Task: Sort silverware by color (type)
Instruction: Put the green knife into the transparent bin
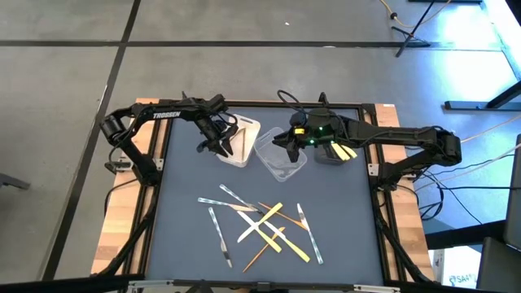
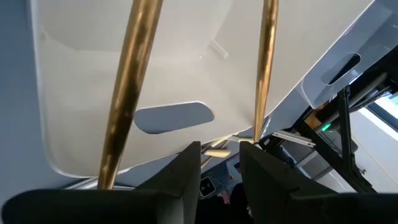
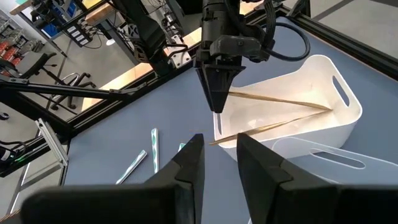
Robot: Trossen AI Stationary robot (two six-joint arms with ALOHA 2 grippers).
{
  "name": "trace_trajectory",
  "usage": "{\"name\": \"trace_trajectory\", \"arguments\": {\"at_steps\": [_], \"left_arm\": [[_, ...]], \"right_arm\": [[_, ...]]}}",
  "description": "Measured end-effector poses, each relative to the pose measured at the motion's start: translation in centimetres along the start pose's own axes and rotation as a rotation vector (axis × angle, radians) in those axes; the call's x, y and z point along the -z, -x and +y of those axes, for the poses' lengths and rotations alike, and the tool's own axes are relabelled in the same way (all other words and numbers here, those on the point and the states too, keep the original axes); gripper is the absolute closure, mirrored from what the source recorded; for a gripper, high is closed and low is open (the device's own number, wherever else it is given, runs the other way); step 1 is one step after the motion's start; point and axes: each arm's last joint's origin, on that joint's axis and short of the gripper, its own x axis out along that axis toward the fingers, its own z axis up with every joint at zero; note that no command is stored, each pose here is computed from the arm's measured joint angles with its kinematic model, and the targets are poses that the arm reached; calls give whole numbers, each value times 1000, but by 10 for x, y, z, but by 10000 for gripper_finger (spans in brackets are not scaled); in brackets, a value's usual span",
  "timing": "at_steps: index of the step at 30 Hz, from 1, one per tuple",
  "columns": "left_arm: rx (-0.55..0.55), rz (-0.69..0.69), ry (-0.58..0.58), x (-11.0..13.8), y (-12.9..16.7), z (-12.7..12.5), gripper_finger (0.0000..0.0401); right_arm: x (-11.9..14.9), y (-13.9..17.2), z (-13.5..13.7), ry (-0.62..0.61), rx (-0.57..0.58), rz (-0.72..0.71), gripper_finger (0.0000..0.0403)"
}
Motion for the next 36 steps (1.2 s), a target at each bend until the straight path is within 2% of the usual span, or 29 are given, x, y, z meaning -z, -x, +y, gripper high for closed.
{"name": "trace_trajectory", "arguments": {"at_steps": [9, 20, 27, 36], "left_arm": [[-13, -21, -7, -1, 0, 0, 297], [11, -46, -115, 9, 9, -4, 297], [33, -155, -223, 29, 30, -11, 297], [83, -355, -348, 68, 65, -16, 297]], "right_arm": [[0, 0, 0, 0, 1, 3, 322], [8, 0, -3, -10, 33, 76, 322], [8, 0, -3, -10, 33, 77, 322], [8, 0, -3, -10, 34, 77, 322]]}}
